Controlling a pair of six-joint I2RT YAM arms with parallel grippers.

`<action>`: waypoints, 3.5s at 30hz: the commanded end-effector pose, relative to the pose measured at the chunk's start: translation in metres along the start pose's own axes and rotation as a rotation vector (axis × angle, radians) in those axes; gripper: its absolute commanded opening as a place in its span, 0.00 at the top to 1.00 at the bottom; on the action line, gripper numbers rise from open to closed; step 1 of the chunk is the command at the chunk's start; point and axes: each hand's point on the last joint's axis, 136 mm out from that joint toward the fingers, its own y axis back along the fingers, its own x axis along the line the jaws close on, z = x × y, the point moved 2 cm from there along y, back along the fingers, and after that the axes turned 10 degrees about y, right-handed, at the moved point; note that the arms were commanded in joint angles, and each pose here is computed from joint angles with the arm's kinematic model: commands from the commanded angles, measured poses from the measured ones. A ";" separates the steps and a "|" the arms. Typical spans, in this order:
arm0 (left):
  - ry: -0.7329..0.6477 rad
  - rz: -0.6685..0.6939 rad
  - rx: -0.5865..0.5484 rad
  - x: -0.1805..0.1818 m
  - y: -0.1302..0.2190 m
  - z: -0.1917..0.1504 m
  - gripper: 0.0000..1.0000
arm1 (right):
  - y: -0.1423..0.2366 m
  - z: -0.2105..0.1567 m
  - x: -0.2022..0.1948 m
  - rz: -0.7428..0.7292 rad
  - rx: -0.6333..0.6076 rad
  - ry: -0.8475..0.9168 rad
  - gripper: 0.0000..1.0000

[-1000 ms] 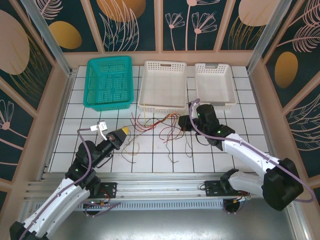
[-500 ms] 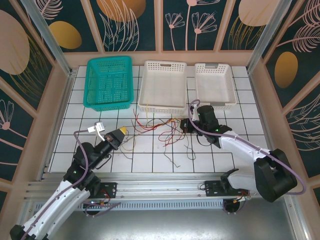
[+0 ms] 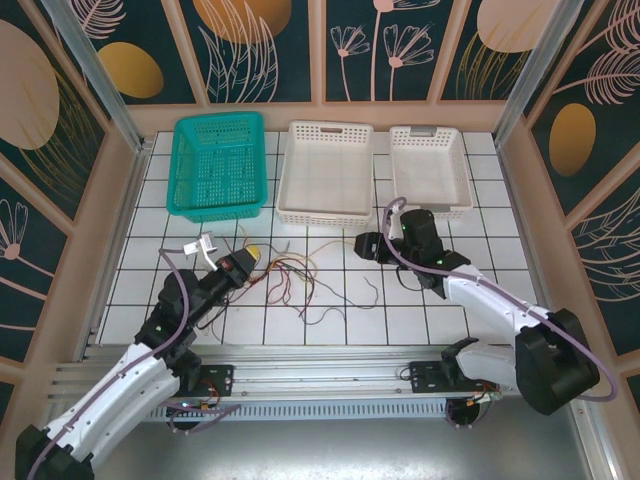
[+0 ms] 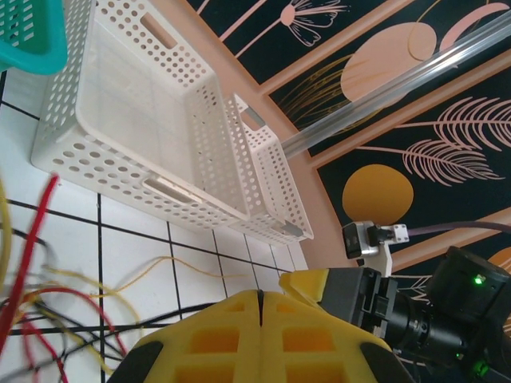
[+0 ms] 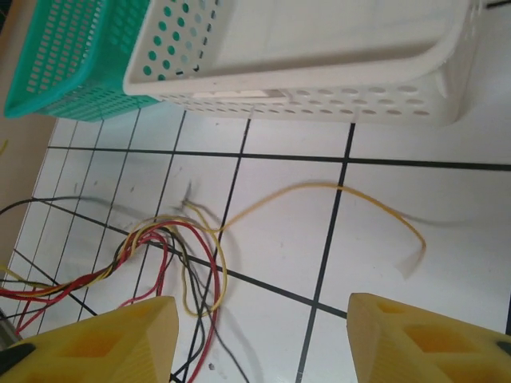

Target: Untangle the cables

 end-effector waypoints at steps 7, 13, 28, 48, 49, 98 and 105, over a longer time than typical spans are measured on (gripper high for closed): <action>0.014 -0.151 -0.011 -0.048 -0.009 0.014 1.00 | -0.019 -0.026 0.091 0.234 0.033 0.150 0.38; 0.016 -0.173 0.001 -0.055 -0.009 0.014 1.00 | -0.052 -0.040 0.114 0.247 0.088 0.180 0.35; 0.033 -0.221 -0.025 -0.070 0.001 0.021 1.00 | -0.139 -0.082 0.122 0.058 0.204 0.313 0.37; -0.116 -0.197 -0.140 -0.123 0.038 0.053 1.00 | -0.141 -0.133 0.027 -0.180 0.356 0.189 1.00; -0.126 -0.191 -0.149 -0.125 0.041 0.055 1.00 | -0.138 -0.132 0.023 -0.185 0.353 0.178 1.00; -0.584 -0.106 -0.724 -0.325 0.188 0.188 1.00 | -0.047 -0.127 -0.101 -0.399 0.275 -0.139 1.00; -0.597 -0.108 -0.799 -0.350 0.200 0.203 1.00 | -0.049 -0.131 -0.104 -0.413 0.291 -0.141 1.00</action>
